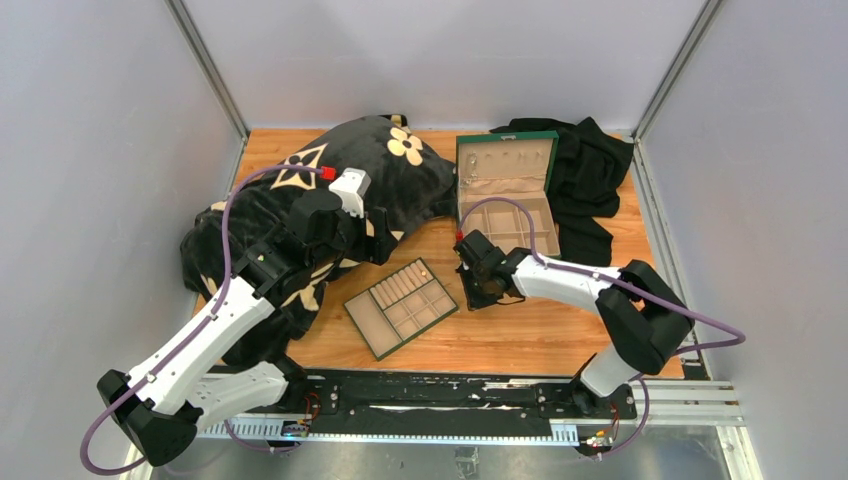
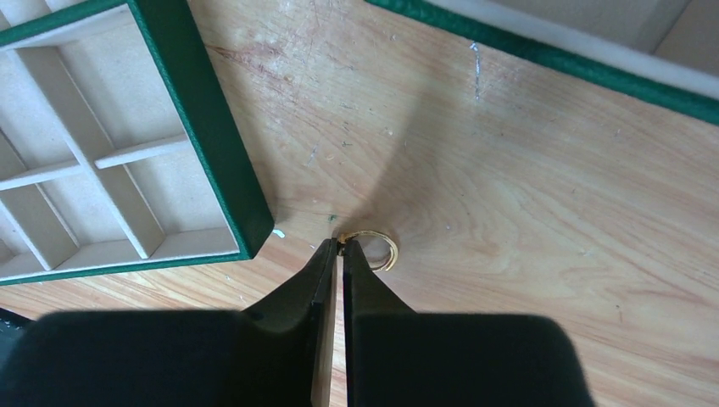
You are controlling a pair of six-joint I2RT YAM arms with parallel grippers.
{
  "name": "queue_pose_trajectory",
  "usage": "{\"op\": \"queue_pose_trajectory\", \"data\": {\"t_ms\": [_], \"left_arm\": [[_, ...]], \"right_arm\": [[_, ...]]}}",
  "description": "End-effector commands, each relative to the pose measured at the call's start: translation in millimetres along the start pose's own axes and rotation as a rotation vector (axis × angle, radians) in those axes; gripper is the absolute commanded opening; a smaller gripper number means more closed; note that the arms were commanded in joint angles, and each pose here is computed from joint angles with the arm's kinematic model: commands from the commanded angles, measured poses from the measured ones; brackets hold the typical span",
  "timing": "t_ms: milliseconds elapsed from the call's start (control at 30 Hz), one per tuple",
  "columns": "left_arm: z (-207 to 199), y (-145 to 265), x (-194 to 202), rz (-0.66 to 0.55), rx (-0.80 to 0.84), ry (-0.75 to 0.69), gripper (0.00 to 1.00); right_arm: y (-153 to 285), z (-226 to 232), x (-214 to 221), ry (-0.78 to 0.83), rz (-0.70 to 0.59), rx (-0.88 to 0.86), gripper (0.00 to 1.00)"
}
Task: Organize the mixed jewelry
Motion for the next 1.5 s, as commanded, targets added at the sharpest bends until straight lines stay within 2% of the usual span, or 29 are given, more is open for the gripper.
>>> {"op": "queue_pose_trajectory", "data": {"t_ms": [0, 167, 367, 800, 1000, 1200, 1300, 1467], "left_arm": [[-2, 1, -1, -0.011, 0.009, 0.003, 0.78], [-3, -2, 2, -0.001, 0.013, 0.012, 0.79], [-9, -9, 11, 0.029, 0.045, 0.059, 0.79], [-30, -35, 51, 0.224, 0.135, 0.219, 0.77], [-50, -52, 77, 0.363, 0.217, 0.357, 0.74], [-63, -69, 94, 0.459, 0.274, 0.449, 0.69], [-68, -74, 96, 0.475, 0.300, 0.460, 0.67], [-78, -80, 96, 0.468, 0.352, 0.503, 0.64]], "right_arm": [[9, 2, -6, 0.006, -0.016, -0.001, 0.05], [17, 2, -7, 0.006, -0.033, -0.002, 0.00], [24, 5, -9, 0.012, -0.071, -0.037, 0.00], [61, 38, -40, 0.096, -0.319, -0.259, 0.00], [80, 43, -45, 0.194, -0.411, -0.308, 0.00], [102, 52, -49, 0.352, -0.603, -0.373, 0.00], [107, 50, -48, 0.404, -0.651, -0.355, 0.00], [113, 57, -46, 0.464, -0.653, -0.365, 0.00]]}}
Point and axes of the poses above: each gripper's point midway between its finger pads, its own y axis back along the fingers, its own z axis along the line the jaws close on, x = y × z, the point moved 1 cm from there along y, back along the fingers, and after that the axes turned 5 degrees about y, right-handed, at the moved point
